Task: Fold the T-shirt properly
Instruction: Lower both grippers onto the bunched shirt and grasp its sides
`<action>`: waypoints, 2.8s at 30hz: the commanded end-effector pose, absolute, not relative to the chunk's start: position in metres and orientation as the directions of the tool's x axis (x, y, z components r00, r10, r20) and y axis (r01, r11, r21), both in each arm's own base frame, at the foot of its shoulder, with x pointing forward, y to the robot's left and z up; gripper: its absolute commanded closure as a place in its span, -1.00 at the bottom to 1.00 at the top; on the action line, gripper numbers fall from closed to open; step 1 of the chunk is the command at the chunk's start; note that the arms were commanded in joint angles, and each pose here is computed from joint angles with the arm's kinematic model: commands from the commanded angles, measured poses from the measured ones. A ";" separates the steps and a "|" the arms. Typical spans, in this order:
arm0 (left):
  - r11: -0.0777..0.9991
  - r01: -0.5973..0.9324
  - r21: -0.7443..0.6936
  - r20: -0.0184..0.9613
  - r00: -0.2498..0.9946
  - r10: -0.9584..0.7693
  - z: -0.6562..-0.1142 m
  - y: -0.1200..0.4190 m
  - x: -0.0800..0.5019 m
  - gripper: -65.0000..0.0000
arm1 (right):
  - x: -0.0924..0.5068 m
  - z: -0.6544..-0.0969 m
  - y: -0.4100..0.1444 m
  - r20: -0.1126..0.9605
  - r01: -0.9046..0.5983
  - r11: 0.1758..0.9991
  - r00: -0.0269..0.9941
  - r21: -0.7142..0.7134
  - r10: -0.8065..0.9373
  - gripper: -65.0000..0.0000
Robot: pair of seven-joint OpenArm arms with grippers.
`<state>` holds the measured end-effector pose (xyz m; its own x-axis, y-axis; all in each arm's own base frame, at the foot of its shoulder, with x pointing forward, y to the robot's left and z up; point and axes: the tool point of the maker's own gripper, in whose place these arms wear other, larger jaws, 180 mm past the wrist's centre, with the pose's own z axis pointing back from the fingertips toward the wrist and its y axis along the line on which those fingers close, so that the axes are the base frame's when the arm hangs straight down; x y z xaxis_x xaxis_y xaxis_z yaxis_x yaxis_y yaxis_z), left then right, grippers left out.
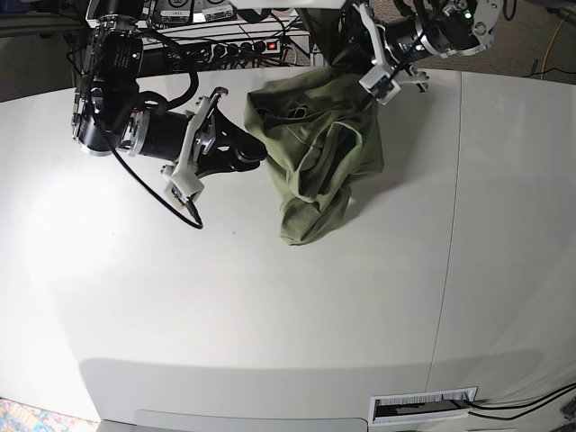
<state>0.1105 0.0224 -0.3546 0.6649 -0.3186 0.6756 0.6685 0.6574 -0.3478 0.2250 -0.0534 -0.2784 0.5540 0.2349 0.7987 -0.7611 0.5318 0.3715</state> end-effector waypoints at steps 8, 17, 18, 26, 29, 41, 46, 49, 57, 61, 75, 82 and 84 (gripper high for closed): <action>0.665 0.625 -0.408 0.680 0.694 -0.234 -0.371 0.015 0.113 1.00 | 0.229 -0.266 -0.052 0.828 -0.779 0.520 0.517 0.351 0.217 0.60; 0.694 0.649 -0.312 0.725 0.634 -0.267 -0.382 0.017 0.151 1.00 | 0.229 -0.266 -0.052 0.827 -0.779 0.520 0.518 0.351 0.217 0.60; 0.703 0.646 -0.297 0.725 0.632 -0.274 -0.386 0.020 0.157 1.00 | 0.229 -0.266 -0.052 0.827 -0.779 0.520 0.518 0.351 0.217 0.60; 0.756 0.622 -0.206 0.711 0.626 -0.321 -0.422 0.045 0.199 1.00 | 0.229 -0.266 -0.052 0.827 -0.779 0.521 0.518 0.350 0.218 0.60; 0.766 0.627 -0.142 0.694 0.615 -0.375 -0.434 0.057 0.214 1.00 | 0.229 -0.266 -0.052 0.827 -0.779 0.521 0.518 0.350 0.218 0.60; 0.764 0.645 0.000 0.676 0.562 -0.476 -0.442 0.085 0.246 1.00 | 0.259 -0.270 -0.067 0.857 -0.731 0.647 0.460 0.215 0.234 0.60; 0.760 0.650 0.000 0.667 0.566 -0.484 -0.443 0.085 0.244 1.00 | 0.278 -0.261 -0.062 0.891 -0.722 0.671 0.403 0.169 0.209 0.60; 0.760 0.650 -0.001 0.667 0.566 -0.484 -0.443 0.085 0.244 1.00 | 0.288 -0.269 -0.052 0.888 -0.736 0.660 0.394 0.150 0.237 0.60; 0.760 0.650 -0.001 0.665 0.568 -0.485 -0.444 0.085 0.244 1.00 | 0.322 -0.281 -0.023 0.885 -0.764 0.631 0.377 0.130 0.274 0.40; 0.760 0.650 -0.001 0.665 0.568 -0.485 -0.443 0.085 0.244 1.00 | 0.333 -0.268 -0.007 0.905 -0.767 0.624 0.360 0.149 0.227 0.29; 0.760 0.650 -0.001 0.659 0.572 -0.489 -0.444 0.086 0.243 1.00 | 0.349 -0.279 -0.006 0.898 -0.737 0.667 0.362 0.112 0.249 0.29; 0.760 0.650 -0.001 0.659 0.572 -0.488 -0.444 0.086 0.243 1.00 | 0.353 -0.279 -0.009 0.904 -0.728 0.680 0.343 0.085 0.255 0.29; 0.760 0.650 -0.001 0.659 0.572 -0.489 -0.444 0.086 0.243 1.00 | 0.353 -0.281 -0.010 0.900 -0.726 0.683 0.348 0.081 0.263 0.29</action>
